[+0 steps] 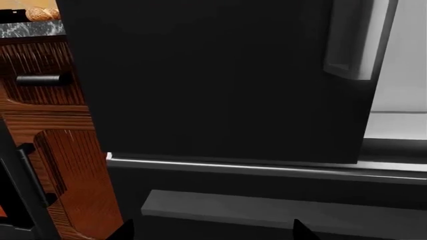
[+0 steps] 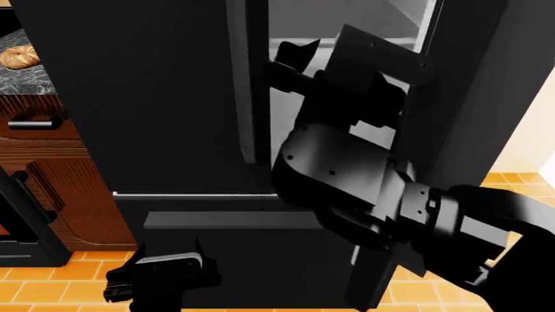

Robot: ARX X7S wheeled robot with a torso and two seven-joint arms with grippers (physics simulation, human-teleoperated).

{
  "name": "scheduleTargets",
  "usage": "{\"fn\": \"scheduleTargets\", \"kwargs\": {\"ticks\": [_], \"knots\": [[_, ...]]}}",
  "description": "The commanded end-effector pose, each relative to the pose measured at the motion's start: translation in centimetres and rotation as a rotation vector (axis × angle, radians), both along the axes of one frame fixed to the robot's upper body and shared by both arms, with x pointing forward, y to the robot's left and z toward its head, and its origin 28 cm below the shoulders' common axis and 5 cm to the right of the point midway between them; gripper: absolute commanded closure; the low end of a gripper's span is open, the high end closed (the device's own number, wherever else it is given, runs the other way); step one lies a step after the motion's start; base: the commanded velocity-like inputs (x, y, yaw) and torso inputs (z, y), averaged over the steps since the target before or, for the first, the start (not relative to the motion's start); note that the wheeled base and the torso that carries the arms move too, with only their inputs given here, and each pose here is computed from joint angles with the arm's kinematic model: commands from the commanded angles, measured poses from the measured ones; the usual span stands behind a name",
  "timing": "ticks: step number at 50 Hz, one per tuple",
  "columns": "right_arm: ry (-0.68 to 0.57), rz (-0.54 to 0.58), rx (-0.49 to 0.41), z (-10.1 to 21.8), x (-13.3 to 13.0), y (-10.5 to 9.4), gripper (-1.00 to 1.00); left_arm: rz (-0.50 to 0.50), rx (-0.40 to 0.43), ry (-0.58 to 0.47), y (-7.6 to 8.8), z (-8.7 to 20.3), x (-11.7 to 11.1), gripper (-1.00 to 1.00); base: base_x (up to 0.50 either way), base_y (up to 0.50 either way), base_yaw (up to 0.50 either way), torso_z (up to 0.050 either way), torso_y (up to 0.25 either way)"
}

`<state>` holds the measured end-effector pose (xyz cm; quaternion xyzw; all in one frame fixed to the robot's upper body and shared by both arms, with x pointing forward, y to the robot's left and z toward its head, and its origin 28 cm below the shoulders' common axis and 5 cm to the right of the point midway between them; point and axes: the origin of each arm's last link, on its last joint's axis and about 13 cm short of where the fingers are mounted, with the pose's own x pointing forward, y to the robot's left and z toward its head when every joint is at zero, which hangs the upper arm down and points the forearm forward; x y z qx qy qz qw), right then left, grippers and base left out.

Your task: Open the fridge doors

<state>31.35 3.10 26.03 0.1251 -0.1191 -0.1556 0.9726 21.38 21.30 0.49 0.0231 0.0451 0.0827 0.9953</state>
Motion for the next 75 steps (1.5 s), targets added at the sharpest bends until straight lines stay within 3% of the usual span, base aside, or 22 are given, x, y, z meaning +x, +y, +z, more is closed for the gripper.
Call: {"fn": "scheduleTargets", "kwargs": {"ticks": [1,19,35,51,64,75], "knots": [[0.006,-0.058,-0.002,-0.3,0.5,-1.2,-1.00,0.001,-0.001,-0.001,0.0,0.0,0.0,-1.00,0.00,0.00,0.00,0.000,0.000],[0.019,-0.140,0.023,-1.4,0.6,-2.2,-1.00,0.001,-0.001,-0.001,0.0,0.0,0.0,-1.00,0.00,0.00,0.00,0.000,0.000],[0.016,-0.117,-0.036,-2.8,-3.3,-4.9,-1.00,0.003,0.004,0.000,0.0,-0.1,0.0,-1.00,0.00,0.00,0.00,0.000,0.000],[0.039,-0.107,-0.050,-4.2,-4.8,-5.8,-1.00,0.005,0.007,0.003,0.0,-0.2,0.1,-1.00,0.00,0.00,0.00,0.000,0.000],[0.045,-0.177,0.004,-5.6,-5.6,-7.6,-1.00,0.005,0.008,0.006,0.0,-0.2,0.0,-1.00,0.00,0.00,0.00,0.000,0.000],[0.083,-0.328,-0.005,-7.7,-5.5,-11.2,-1.00,0.006,0.010,0.007,0.0,-0.3,0.0,-1.00,0.00,0.00,0.00,0.000,0.000]]}}
